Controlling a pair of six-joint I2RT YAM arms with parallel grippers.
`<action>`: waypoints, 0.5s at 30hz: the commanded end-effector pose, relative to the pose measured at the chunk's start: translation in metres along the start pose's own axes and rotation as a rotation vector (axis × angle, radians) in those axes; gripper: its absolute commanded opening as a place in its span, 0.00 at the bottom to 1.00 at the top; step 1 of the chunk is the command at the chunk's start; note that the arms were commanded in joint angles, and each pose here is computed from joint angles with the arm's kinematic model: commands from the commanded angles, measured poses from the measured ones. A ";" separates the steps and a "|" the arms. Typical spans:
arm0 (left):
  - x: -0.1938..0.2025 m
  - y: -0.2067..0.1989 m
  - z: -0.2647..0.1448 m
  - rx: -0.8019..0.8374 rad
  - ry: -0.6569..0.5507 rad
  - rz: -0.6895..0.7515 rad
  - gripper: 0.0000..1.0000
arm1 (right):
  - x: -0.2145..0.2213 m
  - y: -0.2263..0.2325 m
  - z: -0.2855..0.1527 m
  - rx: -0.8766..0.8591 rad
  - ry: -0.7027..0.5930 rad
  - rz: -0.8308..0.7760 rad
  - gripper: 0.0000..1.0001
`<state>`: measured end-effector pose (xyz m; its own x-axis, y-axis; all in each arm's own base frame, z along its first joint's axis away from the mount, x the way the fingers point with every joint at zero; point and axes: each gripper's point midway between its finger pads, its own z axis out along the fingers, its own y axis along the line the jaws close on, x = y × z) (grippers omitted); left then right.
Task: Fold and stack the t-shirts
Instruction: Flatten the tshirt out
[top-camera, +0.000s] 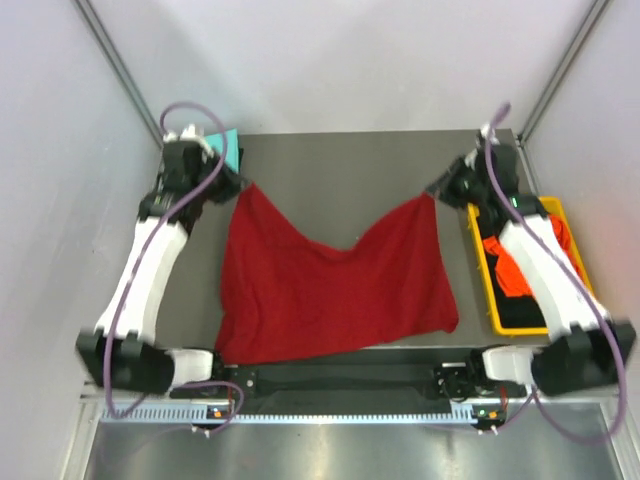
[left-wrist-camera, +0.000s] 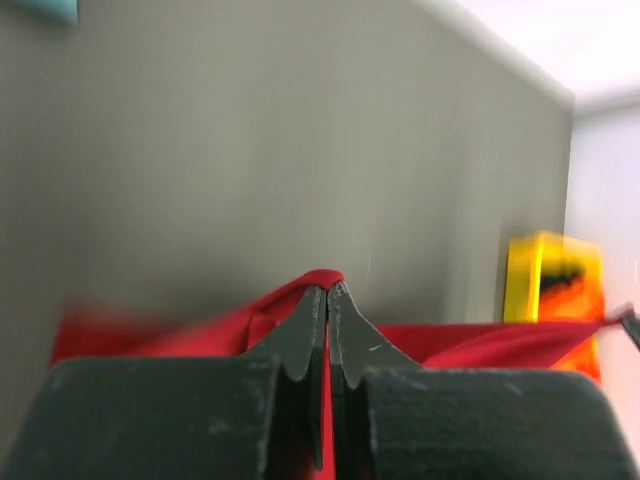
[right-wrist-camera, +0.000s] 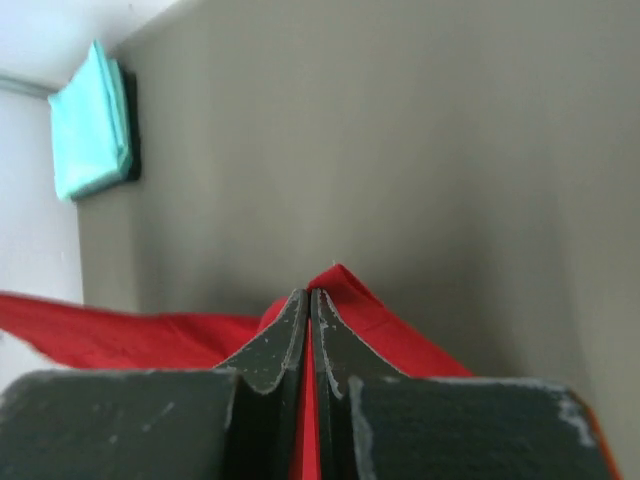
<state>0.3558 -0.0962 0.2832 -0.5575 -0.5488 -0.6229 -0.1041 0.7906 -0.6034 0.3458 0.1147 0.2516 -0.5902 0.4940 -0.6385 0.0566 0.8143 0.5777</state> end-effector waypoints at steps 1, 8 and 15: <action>-0.130 -0.058 0.021 0.096 -0.364 0.083 0.00 | -0.135 0.093 0.000 -0.182 -0.308 -0.140 0.00; -0.266 -0.179 -0.059 0.439 -0.641 0.013 0.00 | -0.250 0.151 -0.045 -0.211 -0.513 -0.175 0.00; -0.242 -0.216 -0.183 0.632 -0.740 0.074 0.00 | -0.247 0.140 -0.135 -0.214 -0.665 -0.197 0.00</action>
<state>0.4431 -0.0788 0.5930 0.0272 -0.6957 -0.7178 0.3333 0.6833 -0.6497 0.4260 0.0825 0.5403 -0.0411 0.5011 -0.8644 -0.2014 0.8432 0.4984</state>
